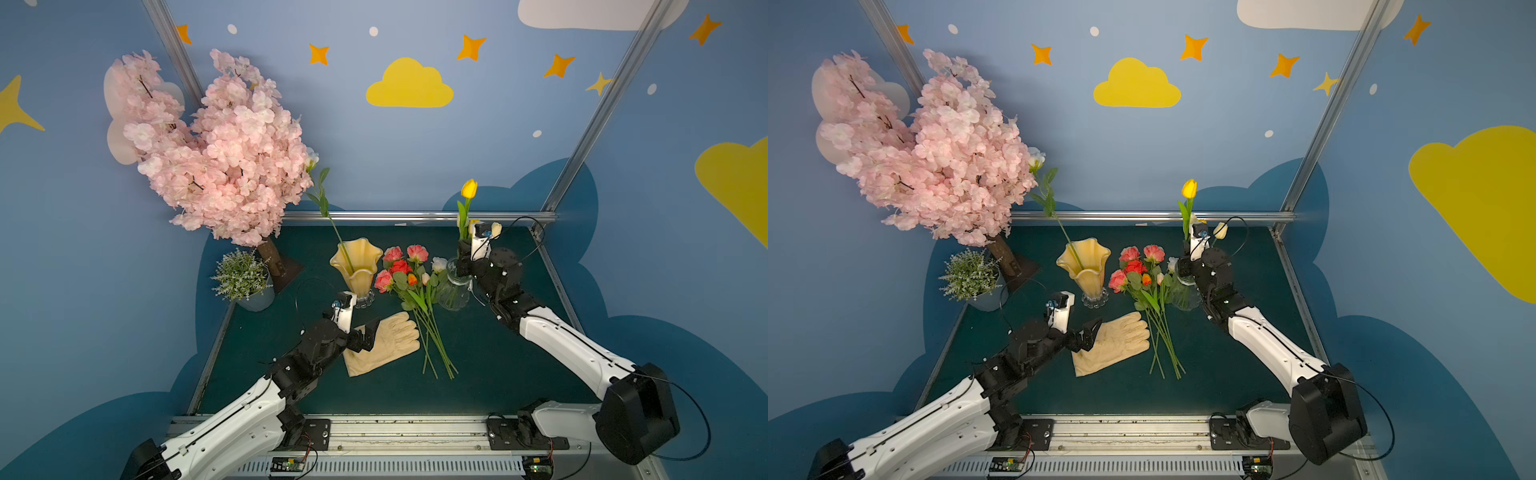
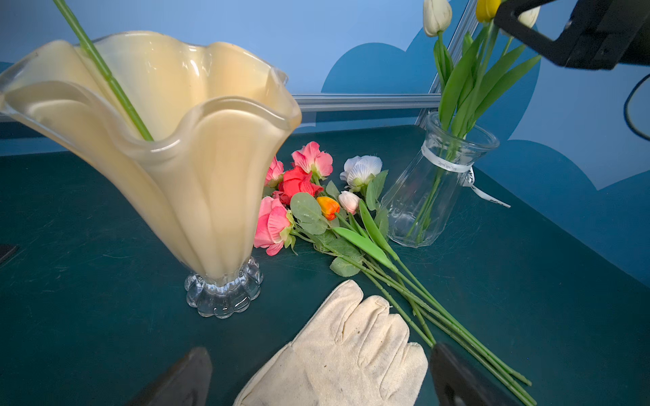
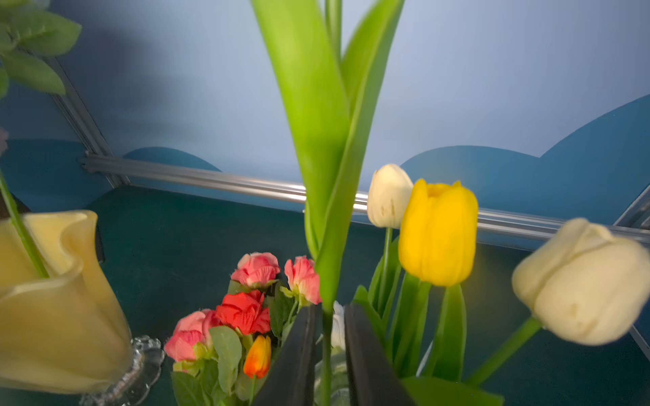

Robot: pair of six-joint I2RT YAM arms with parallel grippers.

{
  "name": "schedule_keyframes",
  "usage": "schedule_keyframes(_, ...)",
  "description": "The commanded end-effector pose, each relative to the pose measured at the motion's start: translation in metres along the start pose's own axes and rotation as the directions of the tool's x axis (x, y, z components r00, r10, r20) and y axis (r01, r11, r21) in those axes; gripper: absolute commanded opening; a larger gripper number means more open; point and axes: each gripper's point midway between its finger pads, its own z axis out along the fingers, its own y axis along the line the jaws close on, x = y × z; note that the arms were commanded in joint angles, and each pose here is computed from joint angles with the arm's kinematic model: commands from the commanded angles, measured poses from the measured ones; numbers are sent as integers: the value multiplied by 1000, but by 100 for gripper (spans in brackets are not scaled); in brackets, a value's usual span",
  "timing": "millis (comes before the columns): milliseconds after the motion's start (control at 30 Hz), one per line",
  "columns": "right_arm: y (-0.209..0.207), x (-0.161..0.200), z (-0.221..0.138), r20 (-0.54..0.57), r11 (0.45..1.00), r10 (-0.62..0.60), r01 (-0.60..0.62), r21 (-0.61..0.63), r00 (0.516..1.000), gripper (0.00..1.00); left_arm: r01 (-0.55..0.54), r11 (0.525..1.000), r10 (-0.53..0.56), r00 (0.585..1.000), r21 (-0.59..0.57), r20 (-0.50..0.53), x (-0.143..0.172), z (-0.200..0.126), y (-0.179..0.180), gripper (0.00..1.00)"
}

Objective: Arrange the flowers in different vases according to their variety
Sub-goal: Insert the flower into the vase, then pick up the flower at the center of the board.

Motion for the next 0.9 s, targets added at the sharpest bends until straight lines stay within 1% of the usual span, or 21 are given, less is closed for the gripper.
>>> schedule_keyframes(0,-2,-11,-13,42,999,35,-35,-6,998,29,-5,1000,5,1000,19,7,-1,2,-4,100)
schedule_keyframes(100,2,-9,-24,10,998,45,-45,-40,999,32,-6,1000,6,1000,21,-1,-1,4,-5,100)
schedule_keyframes(200,14,-12,-41,-32,992,56,-59,-115,998,33,-8,1000,8,1000,18,-9,1,5,-4,100)
schedule_keyframes(333,23,-11,-65,-108,977,107,-125,-174,988,37,-9,1000,9,1000,9,-17,3,6,-3,100)
schedule_keyframes(467,27,2,-86,-180,964,131,-167,-206,975,41,-6,1000,6,1000,-1,-26,4,7,-1,100)
schedule_keyframes(567,29,16,-101,-225,955,151,-201,-219,963,45,21,1000,-21,999,-13,-33,5,7,0,100)
schedule_keyframes(600,29,21,-106,-234,953,152,-205,-223,960,48,44,999,-45,998,-18,-43,8,8,1,100)
schedule_keyframes(667,29,33,-114,-251,950,163,-221,-223,954,50,117,992,-120,991,-40,-62,14,10,4,100)
schedule_keyframes(733,25,46,-119,-249,952,159,-215,-217,955,54,209,977,-213,972,-52,-97,22,13,3,100)
schedule_keyframes(800,16,53,-122,-225,962,169,-210,-177,960,59,299,952,-306,940,-69,-150,31,17,0,100)
schedule_keyframes(833,12,66,-122,-233,964,177,-216,-153,956,61,333,940,-342,924,-78,-172,33,18,-1,100)
schedule_keyframes(867,10,68,-123,-221,965,186,-220,-144,958,66,369,926,-379,905,-84,-194,35,20,-5,100)
